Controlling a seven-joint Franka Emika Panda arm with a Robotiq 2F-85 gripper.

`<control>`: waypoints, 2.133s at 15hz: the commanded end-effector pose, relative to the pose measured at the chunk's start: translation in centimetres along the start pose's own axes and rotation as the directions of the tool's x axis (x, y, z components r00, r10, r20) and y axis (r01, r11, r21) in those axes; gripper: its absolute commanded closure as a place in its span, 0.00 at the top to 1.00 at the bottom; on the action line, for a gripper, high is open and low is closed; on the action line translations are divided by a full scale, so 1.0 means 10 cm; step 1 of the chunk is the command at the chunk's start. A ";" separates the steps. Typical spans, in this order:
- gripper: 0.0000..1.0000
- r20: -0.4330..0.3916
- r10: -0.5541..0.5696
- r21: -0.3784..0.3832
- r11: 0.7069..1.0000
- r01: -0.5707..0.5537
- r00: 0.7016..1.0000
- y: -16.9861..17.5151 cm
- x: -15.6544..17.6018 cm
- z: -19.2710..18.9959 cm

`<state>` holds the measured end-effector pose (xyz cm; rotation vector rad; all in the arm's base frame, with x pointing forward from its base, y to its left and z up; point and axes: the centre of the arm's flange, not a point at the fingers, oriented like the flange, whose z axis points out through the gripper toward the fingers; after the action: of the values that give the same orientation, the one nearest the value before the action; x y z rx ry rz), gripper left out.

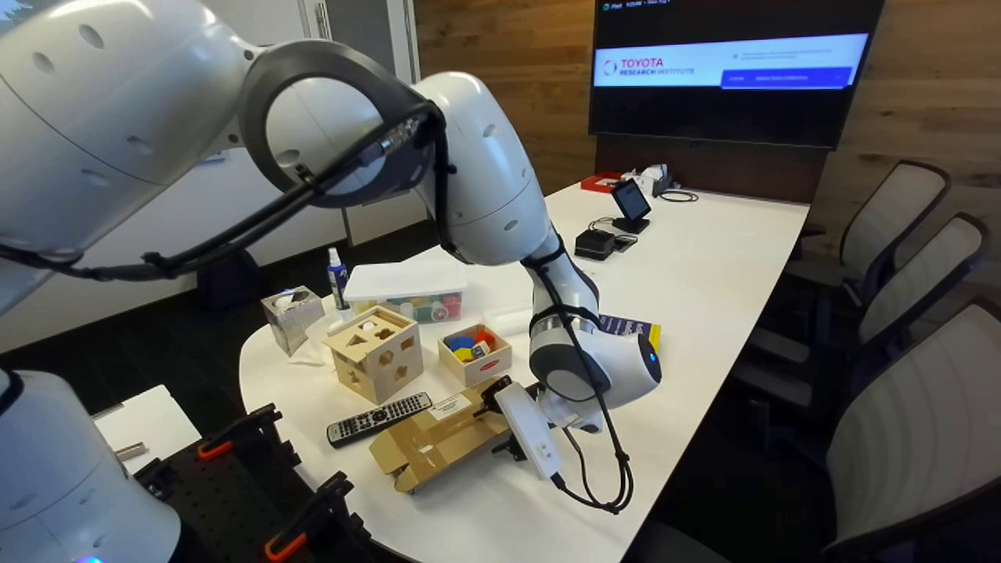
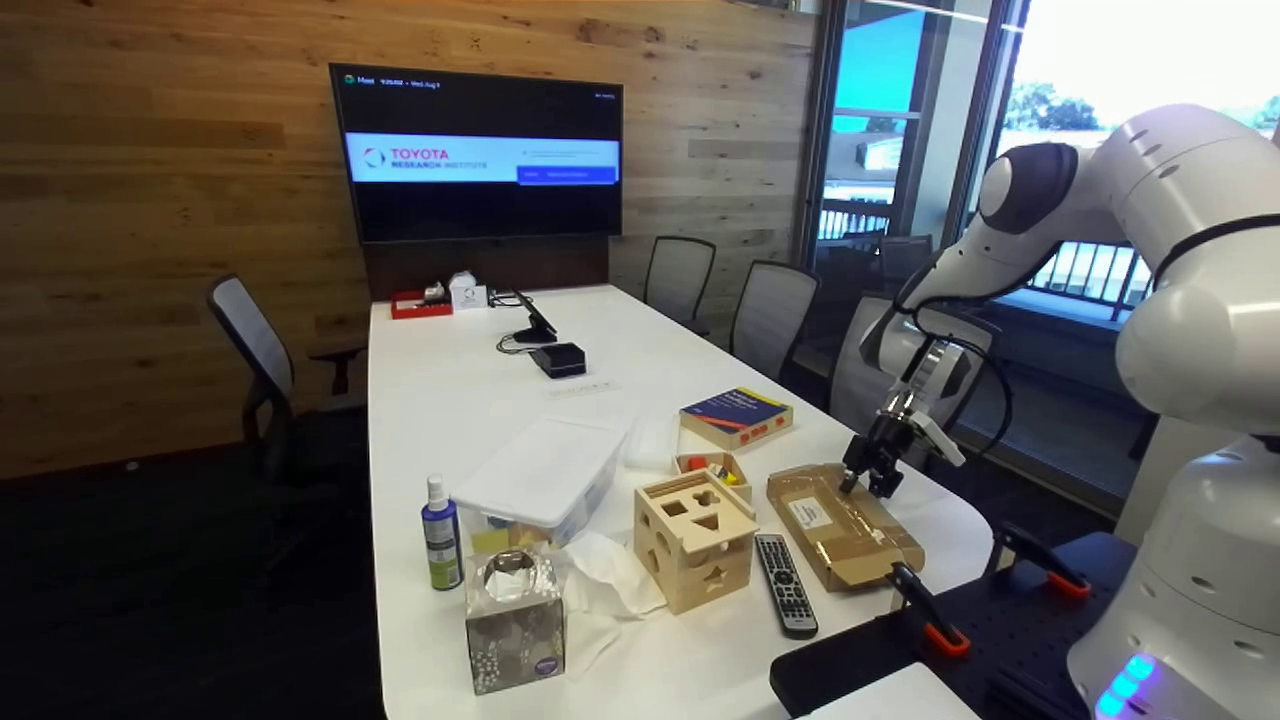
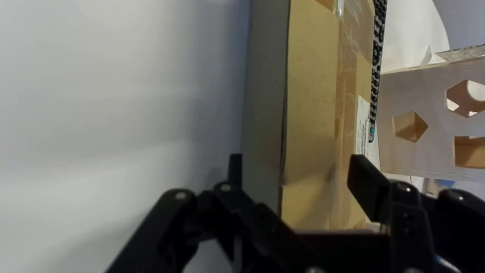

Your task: Open the box on the table

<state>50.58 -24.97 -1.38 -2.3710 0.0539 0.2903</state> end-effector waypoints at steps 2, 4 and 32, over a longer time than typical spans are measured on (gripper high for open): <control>0.34 0.015 -0.018 -0.010 1.000 0.018 1.000 -0.14 0.05 -0.10; 0.20 0.030 0.003 -0.046 0.999 -0.001 1.000 -0.26 0.04 -0.15; 0.02 0.171 0.259 -0.658 0.748 -0.086 0.951 -2.73 0.52 0.36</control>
<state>59.29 -4.46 12.49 -2.9582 0.0698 0.7388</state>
